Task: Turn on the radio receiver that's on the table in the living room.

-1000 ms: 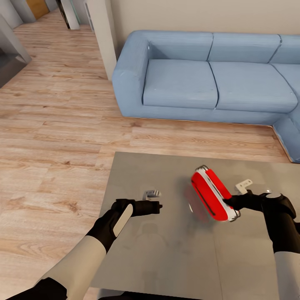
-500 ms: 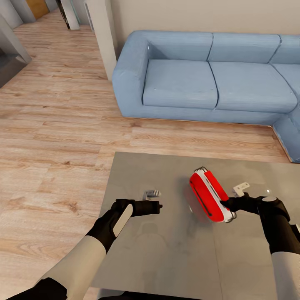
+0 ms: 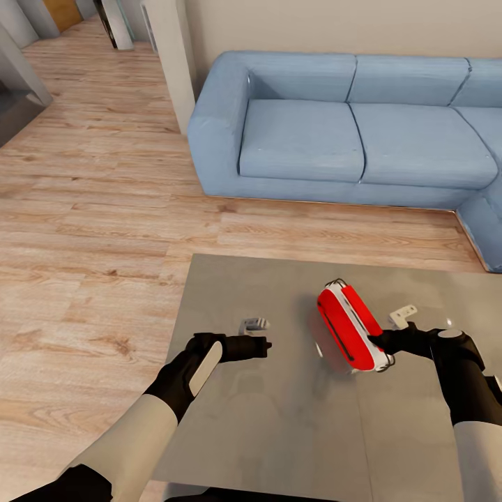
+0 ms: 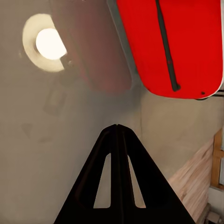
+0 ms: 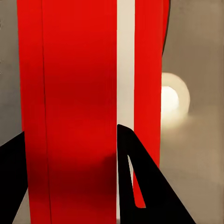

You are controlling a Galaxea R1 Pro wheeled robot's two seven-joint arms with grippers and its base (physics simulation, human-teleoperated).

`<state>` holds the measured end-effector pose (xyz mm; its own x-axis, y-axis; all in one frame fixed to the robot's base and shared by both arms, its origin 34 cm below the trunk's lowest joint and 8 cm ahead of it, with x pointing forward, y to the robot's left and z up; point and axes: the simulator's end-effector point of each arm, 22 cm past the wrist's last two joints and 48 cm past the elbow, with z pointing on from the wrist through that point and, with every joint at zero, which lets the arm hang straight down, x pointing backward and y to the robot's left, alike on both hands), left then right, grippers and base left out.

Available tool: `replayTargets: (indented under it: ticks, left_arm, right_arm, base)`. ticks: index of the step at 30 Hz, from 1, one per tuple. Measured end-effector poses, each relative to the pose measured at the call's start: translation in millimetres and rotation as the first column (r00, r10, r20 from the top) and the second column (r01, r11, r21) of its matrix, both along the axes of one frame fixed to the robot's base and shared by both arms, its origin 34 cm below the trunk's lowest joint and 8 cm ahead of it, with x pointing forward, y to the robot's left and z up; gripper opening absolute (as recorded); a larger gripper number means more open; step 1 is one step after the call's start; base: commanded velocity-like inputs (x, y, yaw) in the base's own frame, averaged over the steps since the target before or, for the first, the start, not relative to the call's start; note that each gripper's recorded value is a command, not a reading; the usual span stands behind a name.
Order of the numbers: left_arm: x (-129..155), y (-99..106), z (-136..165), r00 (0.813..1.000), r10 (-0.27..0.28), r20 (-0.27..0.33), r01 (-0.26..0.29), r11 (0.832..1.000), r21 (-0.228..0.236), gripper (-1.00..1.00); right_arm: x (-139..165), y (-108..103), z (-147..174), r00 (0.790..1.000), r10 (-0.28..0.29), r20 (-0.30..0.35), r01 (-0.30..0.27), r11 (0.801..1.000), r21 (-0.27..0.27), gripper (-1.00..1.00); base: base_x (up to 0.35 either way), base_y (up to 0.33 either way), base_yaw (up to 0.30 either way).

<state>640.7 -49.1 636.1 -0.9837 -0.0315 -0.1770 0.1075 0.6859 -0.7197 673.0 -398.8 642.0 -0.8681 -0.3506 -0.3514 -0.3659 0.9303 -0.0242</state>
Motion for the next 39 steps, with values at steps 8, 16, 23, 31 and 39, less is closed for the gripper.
replayTargets:
  ticks: [8, 16, 23, 31, 39]
  left_arm:
    - [0.0, 0.0, 0.0, 1.0, 0.0, 0.0, 0.0, 1.0, 0.0, -1.0]
    - [-0.2, -0.1, 0.1, 1.0, -0.001, 0.0, 0.001, 1.0, 0.0, -1.0]
    - [0.0, 0.0, 0.1, 1.0, 0.0, 0.0, 0.0, 1.0, 0.0, -1.0]
    - [0.1, 0.0, -0.3, 1.0, 0.0, 0.0, 0.0, 1.0, 0.0, -1.0]
    - [0.1, 0.1, -0.3, 1.0, 0.0, 0.0, 0.0, 1.0, 0.0, -1.0]
  right_arm:
    - [1.1, -0.1, -2.1, 1.0, -0.003, 0.012, 0.003, 1.0, 0.002, -1.0]
    - [1.3, 0.1, -2.1, 1.0, 0.012, 0.018, -0.012, 1.0, 0.001, -1.0]
    - [2.0, -0.1, -2.0, 1.0, 0.006, 0.02, -0.006, 1.0, 0.001, -1.0]
    - [-17.0, 3.6, -26.4, 1.0, -0.005, -0.022, 0.005, 1.0, 0.024, 1.0]
    - [-19.2, 3.9, -28.4, 1.0, -0.006, -0.029, 0.007, 1.0, 0.026, 1.0]
  base:
    - [0.0, 0.0, 0.0]
    - [0.0, 0.0, 0.0]
    - [0.0, 0.0, 0.0]
    - [0.0, 0.0, 0.0]
    - [0.0, 0.0, 0.0]
